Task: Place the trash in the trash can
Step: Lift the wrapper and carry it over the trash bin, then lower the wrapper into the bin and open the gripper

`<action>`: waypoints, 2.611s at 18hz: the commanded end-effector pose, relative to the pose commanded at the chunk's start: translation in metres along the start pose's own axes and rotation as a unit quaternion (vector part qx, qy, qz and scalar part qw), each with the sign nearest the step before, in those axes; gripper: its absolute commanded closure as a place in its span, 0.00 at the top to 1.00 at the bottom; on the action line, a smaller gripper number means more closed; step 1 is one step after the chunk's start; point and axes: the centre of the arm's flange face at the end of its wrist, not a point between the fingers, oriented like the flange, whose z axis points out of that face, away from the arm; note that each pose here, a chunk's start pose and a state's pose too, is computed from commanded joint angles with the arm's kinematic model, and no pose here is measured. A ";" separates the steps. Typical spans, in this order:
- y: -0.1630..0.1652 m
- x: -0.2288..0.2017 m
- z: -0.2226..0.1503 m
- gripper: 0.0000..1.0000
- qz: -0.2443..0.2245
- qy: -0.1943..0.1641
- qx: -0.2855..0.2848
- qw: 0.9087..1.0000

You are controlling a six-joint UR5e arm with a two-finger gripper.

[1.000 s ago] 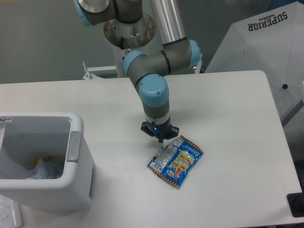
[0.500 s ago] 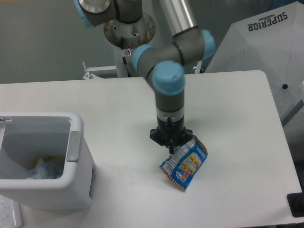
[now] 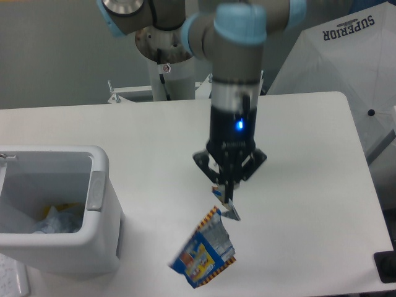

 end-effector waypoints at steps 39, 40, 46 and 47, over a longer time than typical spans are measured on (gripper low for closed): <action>0.091 0.187 0.020 0.00 0.082 0.201 -0.078 0.973; 0.097 0.183 0.029 0.00 0.079 0.195 -0.085 0.974; 0.110 0.167 0.058 0.27 0.098 0.159 -0.101 0.977; 0.110 0.166 0.058 0.55 0.112 0.158 -0.099 0.976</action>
